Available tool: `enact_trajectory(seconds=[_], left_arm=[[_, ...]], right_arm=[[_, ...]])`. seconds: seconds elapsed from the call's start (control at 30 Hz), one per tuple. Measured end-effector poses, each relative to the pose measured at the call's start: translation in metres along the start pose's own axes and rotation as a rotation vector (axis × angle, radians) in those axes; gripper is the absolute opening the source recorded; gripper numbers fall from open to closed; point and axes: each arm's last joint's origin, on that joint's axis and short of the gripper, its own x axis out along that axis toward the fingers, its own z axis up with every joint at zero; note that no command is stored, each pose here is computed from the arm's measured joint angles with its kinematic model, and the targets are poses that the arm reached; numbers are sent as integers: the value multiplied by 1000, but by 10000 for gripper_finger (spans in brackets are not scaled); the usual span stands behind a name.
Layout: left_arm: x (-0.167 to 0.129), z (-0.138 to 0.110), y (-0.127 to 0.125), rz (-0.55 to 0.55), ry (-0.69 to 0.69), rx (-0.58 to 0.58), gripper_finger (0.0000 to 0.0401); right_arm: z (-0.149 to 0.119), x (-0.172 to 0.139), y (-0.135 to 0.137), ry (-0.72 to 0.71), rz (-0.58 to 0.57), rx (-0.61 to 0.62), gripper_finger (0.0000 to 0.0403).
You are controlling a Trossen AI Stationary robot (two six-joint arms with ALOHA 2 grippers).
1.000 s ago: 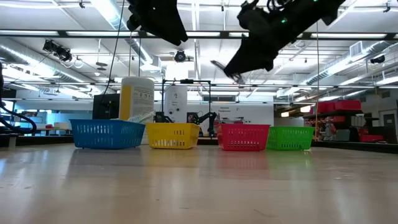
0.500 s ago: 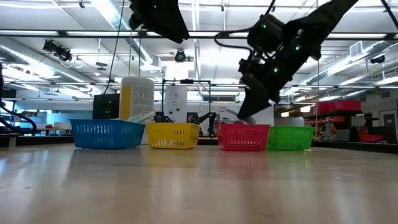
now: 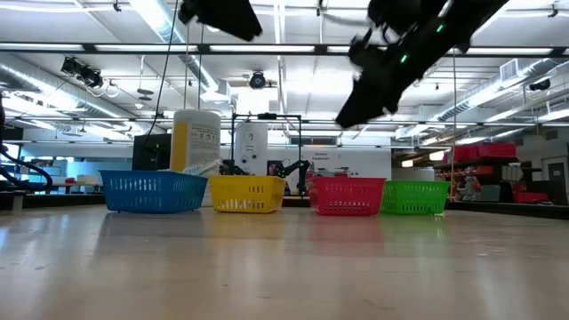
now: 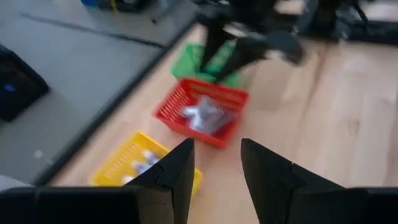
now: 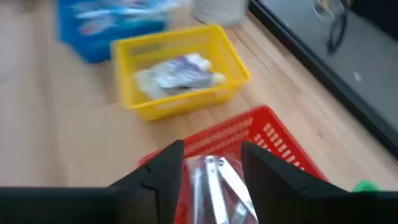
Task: Pick & Place Travel size toiletries
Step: Return to Home Position
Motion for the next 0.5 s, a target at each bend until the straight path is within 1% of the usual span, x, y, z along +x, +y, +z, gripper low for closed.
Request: enact_trajectory(seconds=[0.13,0.2,0.27,0.37,0.43,0.5], left_arm=[[-27,10,24,67,-66,-15,138],[-43,10,39,75,-76,-16,138],[-57,7,52,66,-79,13,138],[-70,-9,68,7,-66,76,138],[-74,-20,75,-59,-79,80,138],[-73,-39,80,-135,-89,83,138]], right_arm=[[8,-41,12,-73,66,-110,158],[11,-65,18,-125,110,-153,139],[11,-91,23,-168,172,-204,113],[6,-124,29,-214,324,-298,68],[2,-142,32,-247,438,-362,43],[-2,-158,34,-290,526,-395,26]])
